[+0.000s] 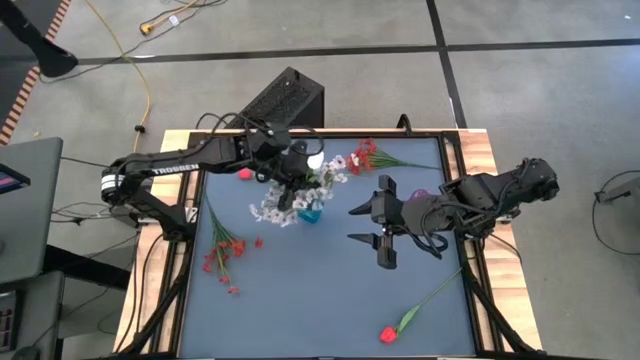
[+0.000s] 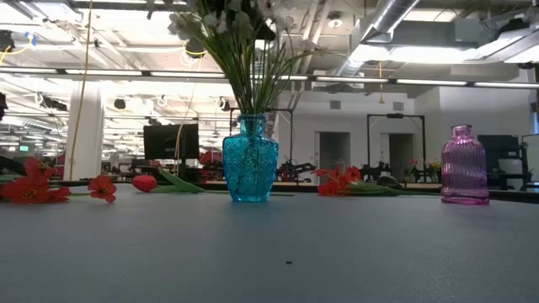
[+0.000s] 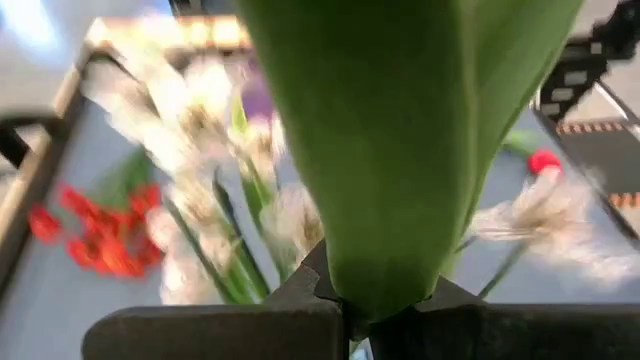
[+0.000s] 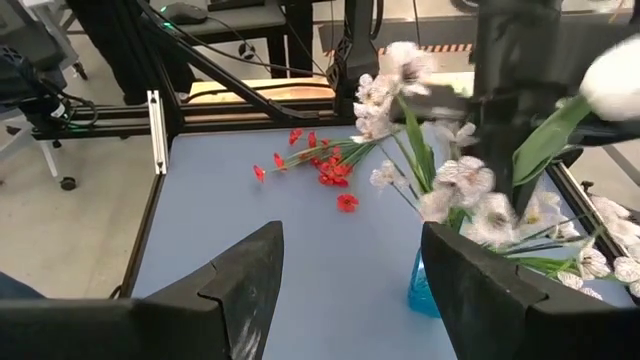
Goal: Sort flowers into vase by color
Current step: Put the white flower into the blue vase
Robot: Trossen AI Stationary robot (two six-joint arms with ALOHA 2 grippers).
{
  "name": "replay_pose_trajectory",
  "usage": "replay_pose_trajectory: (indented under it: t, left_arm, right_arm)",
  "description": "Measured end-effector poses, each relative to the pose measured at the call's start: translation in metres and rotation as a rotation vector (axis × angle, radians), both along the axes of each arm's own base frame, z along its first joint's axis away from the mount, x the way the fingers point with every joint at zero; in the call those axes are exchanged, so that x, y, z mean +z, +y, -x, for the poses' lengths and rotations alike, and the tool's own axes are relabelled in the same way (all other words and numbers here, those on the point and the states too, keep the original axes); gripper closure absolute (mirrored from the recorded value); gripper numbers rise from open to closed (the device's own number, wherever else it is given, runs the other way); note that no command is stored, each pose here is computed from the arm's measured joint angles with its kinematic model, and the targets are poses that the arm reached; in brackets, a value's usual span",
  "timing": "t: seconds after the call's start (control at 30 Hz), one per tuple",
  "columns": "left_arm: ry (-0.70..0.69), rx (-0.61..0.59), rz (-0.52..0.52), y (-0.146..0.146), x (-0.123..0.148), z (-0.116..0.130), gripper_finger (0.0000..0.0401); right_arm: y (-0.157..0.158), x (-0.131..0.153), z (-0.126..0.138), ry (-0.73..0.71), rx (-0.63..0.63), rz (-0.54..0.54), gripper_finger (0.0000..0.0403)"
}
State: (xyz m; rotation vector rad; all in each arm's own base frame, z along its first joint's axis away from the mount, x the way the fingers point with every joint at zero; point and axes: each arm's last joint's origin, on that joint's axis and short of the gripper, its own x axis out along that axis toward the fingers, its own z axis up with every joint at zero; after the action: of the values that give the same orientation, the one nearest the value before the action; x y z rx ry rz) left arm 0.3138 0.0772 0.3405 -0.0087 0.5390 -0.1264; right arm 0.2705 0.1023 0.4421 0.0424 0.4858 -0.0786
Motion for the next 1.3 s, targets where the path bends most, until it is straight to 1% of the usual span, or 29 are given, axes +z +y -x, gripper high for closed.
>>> replay_pose_trajectory:
  t: [0.27, 0.6, 0.83, 1.17, 1.3]
  left_arm:
    - [0.043, -0.003, 0.013, -0.001, -0.019, 0.000, 0.0401]
    - [0.013, -0.005, 0.004, -0.001, -0.017, -0.002, 0.0401]
    - [0.004, -0.045, -0.029, -0.001, -0.017, -0.001, 0.0401]
    - [-0.011, -0.083, -0.017, 0.007, -0.017, 0.001, 0.0401]
    - [-0.019, -0.108, -0.042, 0.008, -0.017, 0.001, 0.0401]
  right_arm:
    - [-0.002, 0.000, -0.001, 0.000, -0.007, 0.000, 0.0138]
    - [-0.004, 0.000, -0.001, 0.000, -0.013, 0.000, 0.0138]
    - [-0.004, 0.000, -0.001, -0.001, -0.015, -0.003, 0.0138]
    - [-0.003, 0.001, -0.002, -0.007, -0.015, -0.005, 0.0138]
    - [-0.003, 0.001, -0.002, -0.008, -0.018, -0.013, 0.0138]
